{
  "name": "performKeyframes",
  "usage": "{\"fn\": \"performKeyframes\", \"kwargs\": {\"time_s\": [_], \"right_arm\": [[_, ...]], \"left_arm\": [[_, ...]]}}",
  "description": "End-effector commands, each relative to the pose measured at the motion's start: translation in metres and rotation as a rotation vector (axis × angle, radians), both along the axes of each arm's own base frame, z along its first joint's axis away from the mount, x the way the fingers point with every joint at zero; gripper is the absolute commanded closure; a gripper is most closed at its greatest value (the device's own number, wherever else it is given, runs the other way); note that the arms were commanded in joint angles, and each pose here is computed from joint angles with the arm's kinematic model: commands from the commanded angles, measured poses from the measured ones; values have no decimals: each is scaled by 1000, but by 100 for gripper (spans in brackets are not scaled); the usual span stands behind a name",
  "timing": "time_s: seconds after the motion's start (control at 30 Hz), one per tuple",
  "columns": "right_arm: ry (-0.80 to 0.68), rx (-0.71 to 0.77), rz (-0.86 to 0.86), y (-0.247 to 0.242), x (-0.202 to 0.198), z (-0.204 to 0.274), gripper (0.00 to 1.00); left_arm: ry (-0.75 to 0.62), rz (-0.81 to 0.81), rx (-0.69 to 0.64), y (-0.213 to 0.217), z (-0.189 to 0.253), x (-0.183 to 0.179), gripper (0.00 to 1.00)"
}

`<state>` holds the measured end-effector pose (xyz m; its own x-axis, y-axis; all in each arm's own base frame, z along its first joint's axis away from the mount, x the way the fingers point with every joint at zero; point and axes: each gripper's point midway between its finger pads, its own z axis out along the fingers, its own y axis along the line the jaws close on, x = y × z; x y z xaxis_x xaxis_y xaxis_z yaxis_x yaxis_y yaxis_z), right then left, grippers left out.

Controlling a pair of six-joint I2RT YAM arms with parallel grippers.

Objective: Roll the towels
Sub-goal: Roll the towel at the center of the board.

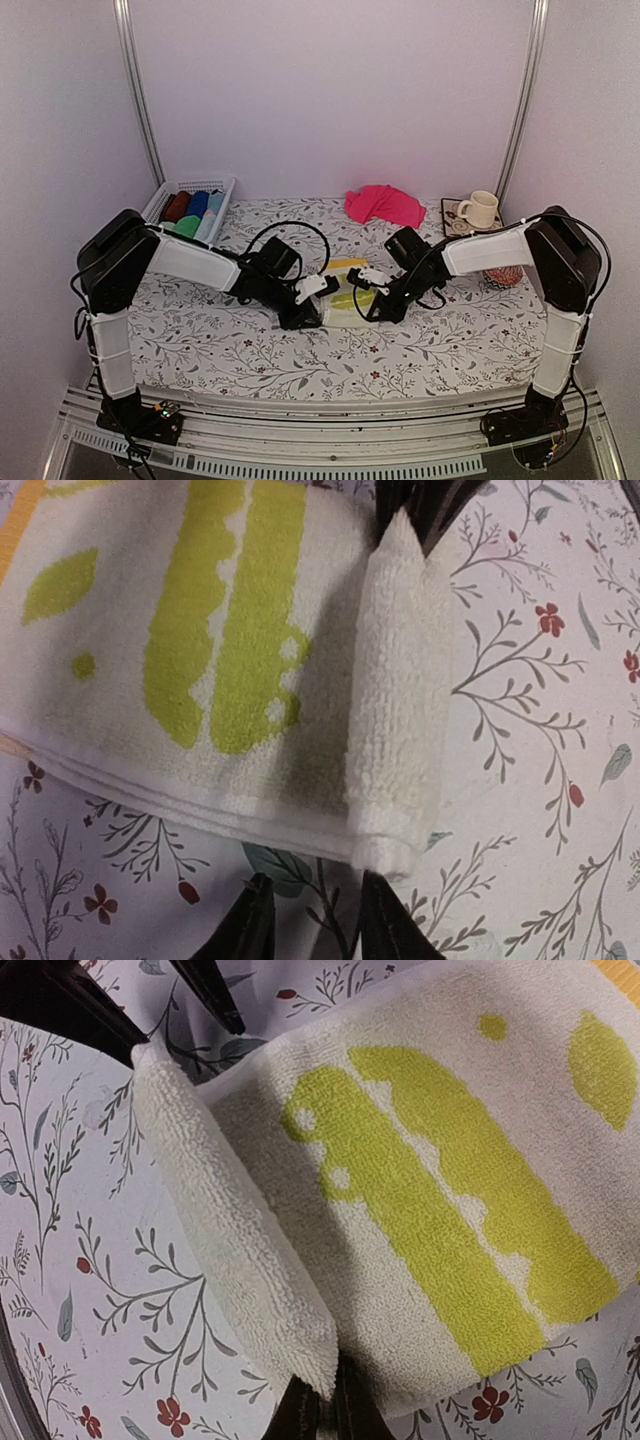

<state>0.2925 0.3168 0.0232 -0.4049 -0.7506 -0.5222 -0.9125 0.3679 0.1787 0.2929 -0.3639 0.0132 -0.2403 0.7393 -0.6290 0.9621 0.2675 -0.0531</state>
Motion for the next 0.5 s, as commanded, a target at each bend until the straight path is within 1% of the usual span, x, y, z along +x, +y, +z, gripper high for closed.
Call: {"fn": "performKeyframes", "kwargs": {"time_s": [0.0,0.1,0.17,0.23,0.27,0.47], "right_arm": [[32,-12,-18,0,4,-3,92],[40,-17,-19,1,4,-5,90],[50,-24,-23,0,3,-8,90],[56,-30,-27,-1,3,-11,89],[35,-12,-29,5,11,-2,90],[19,-7,-39,7,18,6,90]], "left_arm": [[-61,30,-52,7,28,1,68],[-86,17,-98,11,42,-7,68],[-99,4,-132,11,52,-12,65],[-110,6,-156,9,59,-10,65],[-111,7,-161,7,61,-8,64],[-92,69,-168,-10,62,13,65]]}}
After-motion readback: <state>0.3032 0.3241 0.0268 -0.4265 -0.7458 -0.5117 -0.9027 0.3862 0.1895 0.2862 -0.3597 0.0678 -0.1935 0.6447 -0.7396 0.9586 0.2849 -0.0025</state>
